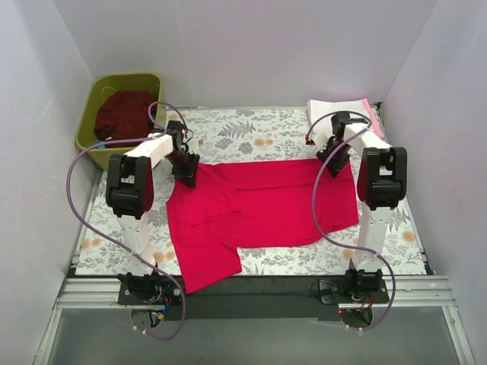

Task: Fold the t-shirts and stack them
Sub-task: Fold the tshirt

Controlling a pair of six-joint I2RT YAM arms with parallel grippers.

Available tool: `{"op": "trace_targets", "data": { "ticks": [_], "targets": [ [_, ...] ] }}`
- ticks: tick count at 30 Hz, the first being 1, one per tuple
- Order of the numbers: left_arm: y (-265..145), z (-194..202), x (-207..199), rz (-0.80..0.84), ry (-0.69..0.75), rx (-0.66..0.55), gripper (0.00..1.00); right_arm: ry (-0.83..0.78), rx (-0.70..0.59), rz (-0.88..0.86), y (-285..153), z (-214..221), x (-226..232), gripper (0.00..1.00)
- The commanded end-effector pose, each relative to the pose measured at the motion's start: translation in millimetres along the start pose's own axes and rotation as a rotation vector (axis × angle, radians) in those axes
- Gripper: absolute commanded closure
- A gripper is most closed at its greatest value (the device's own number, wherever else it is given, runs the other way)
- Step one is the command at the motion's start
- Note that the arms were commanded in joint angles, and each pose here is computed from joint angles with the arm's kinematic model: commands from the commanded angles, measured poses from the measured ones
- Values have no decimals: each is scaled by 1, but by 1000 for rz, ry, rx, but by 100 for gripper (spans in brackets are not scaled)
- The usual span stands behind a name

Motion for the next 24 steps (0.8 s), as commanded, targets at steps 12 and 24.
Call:
{"op": "trace_targets", "data": {
  "ticks": [12, 24],
  "targets": [
    [-31, -90, 9, 55, -2, -154, 68, -18, -207, 124, -54, -42, -35, 55],
    [-71, 14, -34, 311, 163, -9, 57, -123, -149, -165, -65, -9, 69, 54]
  ]
}}
Point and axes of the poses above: each gripper's point midway between its finger pads, its own y axis out along the fingers, its own x axis along the line the jaws close on, z = x × y, the point moved 6 cm from there along -y, back along the fingers, and after that the axes turned 12 degrees about -y, right-handed, at the moved point
